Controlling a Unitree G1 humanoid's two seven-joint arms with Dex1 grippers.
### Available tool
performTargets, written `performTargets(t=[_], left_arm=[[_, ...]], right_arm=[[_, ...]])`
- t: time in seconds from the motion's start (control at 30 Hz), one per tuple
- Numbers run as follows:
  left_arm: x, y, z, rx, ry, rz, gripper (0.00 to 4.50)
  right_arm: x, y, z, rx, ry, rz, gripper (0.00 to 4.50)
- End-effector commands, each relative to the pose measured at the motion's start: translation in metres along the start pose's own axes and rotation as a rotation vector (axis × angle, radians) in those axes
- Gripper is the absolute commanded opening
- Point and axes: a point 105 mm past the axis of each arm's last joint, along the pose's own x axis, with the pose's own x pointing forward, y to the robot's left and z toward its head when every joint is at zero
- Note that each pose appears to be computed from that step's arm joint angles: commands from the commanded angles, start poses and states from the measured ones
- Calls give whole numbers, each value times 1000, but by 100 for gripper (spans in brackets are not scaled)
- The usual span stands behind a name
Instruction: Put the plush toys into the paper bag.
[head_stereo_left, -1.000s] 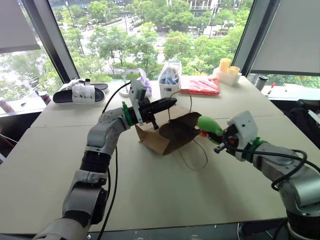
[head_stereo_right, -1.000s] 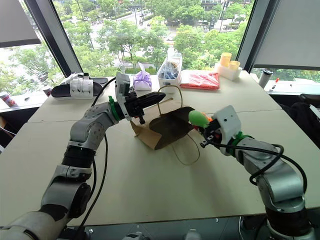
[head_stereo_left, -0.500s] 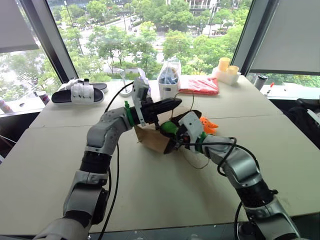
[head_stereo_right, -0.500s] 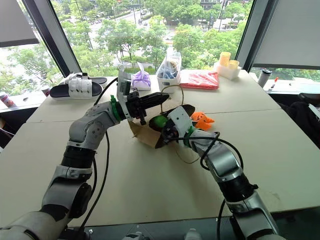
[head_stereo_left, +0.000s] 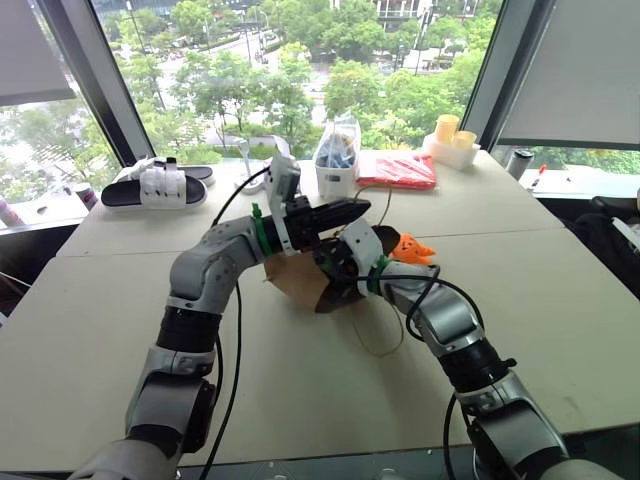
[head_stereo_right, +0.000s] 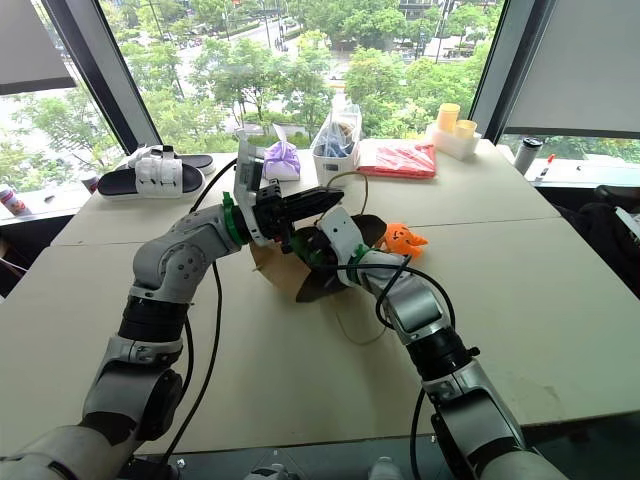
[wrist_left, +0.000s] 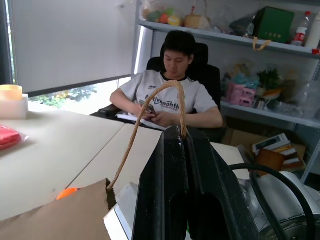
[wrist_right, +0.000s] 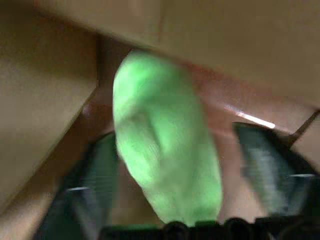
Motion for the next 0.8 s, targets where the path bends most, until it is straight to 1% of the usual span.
performTargets(t=[0.03,0.1,0.2,0.27,0.37,0.43,0.53,0.6,0.7,0.77,0.8], left_arm=[[-11,8,-3,68,24,46,0],[-17,17,-6,65,29,83,0],[-22,23,-8,90,43,110,0],[-25,27,-8,98,47,125,0],[-29,32,-7,102,42,142,0],[-30,34,-4,100,32,147,0],[-30,34,0,101,25,144,0],[-31,33,3,106,25,142,0],[-32,33,7,119,26,144,0],[-32,33,8,127,26,147,0],[-32,33,9,129,26,148,0]], right_arm=[[-33,-1,40,-141,-96,-1,444],[-66,-8,51,-136,-116,-22,444],[-108,-25,57,-47,-130,-80,444],[-125,-39,54,-25,-107,-139,444],[-141,-70,36,-7,-35,-260,444],[-140,-90,16,24,14,-329,444],[-125,-109,-13,83,56,-386,444],[-110,-114,-29,88,79,-393,444],[-87,-123,-52,145,96,-415,444],[-73,-126,-63,219,85,-432,444],[-66,-127,-68,220,93,-437,444]])
